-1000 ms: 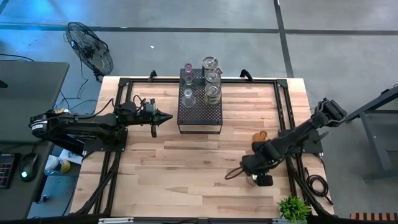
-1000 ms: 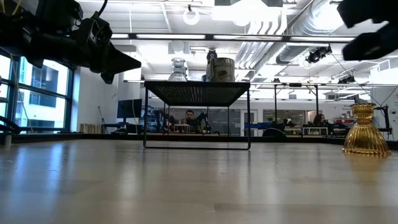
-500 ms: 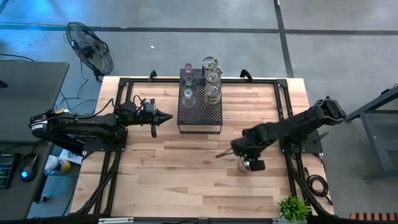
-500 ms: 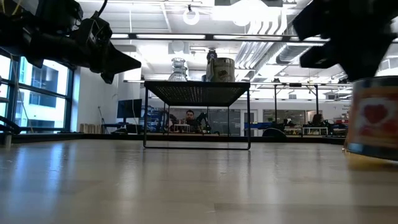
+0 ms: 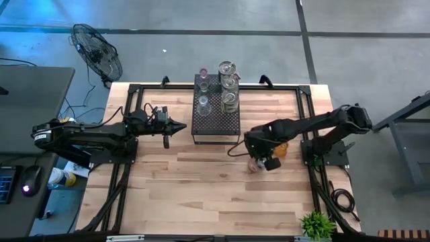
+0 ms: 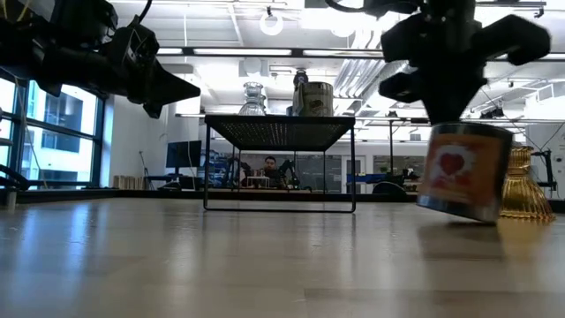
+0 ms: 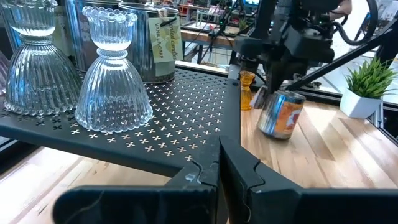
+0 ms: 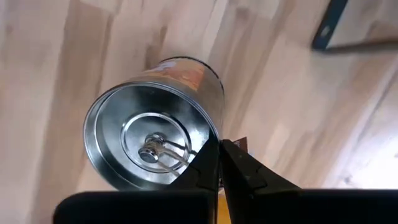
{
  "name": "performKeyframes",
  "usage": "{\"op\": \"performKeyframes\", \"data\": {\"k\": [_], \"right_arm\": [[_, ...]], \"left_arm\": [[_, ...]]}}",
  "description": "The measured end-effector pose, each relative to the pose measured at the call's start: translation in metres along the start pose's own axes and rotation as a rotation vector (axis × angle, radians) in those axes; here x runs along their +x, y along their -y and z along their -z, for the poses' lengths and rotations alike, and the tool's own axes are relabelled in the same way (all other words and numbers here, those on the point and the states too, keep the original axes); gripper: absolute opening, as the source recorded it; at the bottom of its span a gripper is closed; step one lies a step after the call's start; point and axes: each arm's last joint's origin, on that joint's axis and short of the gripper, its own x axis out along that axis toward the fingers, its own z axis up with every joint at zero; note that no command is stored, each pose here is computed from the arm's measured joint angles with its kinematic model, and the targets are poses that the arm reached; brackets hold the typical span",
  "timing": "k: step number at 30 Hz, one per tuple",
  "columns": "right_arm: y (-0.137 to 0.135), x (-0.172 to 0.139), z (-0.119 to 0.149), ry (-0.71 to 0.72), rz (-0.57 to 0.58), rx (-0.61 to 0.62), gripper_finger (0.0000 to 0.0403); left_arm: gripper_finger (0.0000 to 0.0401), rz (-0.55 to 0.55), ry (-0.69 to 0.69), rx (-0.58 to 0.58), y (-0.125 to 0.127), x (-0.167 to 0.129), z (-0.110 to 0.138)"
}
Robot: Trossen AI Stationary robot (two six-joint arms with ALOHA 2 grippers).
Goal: Pick & Place candle stick holders
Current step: Put the yellow scented candle on the shelf
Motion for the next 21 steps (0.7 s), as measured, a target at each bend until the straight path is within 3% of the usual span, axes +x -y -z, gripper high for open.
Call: {"op": "performKeyframes", "data": {"k": [6, 12, 21], "right_arm": [[0.013, 0.003, -0.006, 0.050, 0.039, -0.085, 0.0001], [0.018, 0.018, -0.012, 0.026, 0.035, -0.058, 0.0016], [0.012, 0.004, -0.025, 0.101, 0.195, 0.094, 0.0101]], "left_arm": [[0.0000, 0.000, 0.000, 0.000, 0.000, 0.000, 0.000], [0.0000, 0.001, -0.002, 0.000, 0.000, 0.000, 0.000], [0.0000, 0.001, -0.009, -0.001, 0.000, 0.000, 0.001]]}}
